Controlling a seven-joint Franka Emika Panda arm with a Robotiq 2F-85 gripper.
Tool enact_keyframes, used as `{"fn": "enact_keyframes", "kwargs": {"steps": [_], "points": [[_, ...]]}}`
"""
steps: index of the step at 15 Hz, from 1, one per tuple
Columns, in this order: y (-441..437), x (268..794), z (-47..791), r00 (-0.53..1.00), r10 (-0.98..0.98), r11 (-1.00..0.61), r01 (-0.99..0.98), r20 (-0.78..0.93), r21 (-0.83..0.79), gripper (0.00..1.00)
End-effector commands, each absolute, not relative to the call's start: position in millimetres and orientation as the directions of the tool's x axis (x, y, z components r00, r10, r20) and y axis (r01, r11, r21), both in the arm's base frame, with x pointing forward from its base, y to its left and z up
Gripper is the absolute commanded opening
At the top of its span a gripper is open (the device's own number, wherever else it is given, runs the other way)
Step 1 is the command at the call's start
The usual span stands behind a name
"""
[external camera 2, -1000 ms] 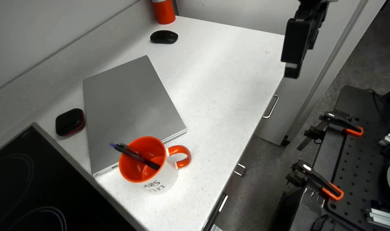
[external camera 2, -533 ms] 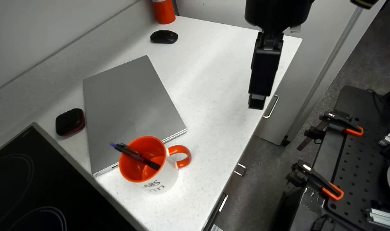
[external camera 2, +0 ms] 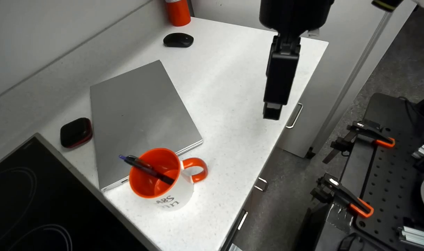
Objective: Pick up the pen from the cup and put it on the table
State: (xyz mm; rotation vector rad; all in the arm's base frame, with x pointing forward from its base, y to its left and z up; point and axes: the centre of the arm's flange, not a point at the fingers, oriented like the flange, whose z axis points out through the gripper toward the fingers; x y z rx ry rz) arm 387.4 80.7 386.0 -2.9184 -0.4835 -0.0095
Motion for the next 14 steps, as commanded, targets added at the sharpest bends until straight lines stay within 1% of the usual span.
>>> {"fn": "enact_keyframes", "kwargs": {"steps": [1,10,13,14], "points": [[100.2,415.7,382.6,0.927,0.348,-0.896,0.373,0.141,-0.241,1.0],[171.7,485.7,373.1,0.839,0.408,-0.802,0.518,0.361,-0.298,1.0],[192.1,491.1,374.6,0.824,0.426,-0.764,0.548,0.373,-0.339,1.0],[181.2,475.5,376.2,0.841,0.414,-0.795,0.521,0.348,-0.312,1.0]]}}
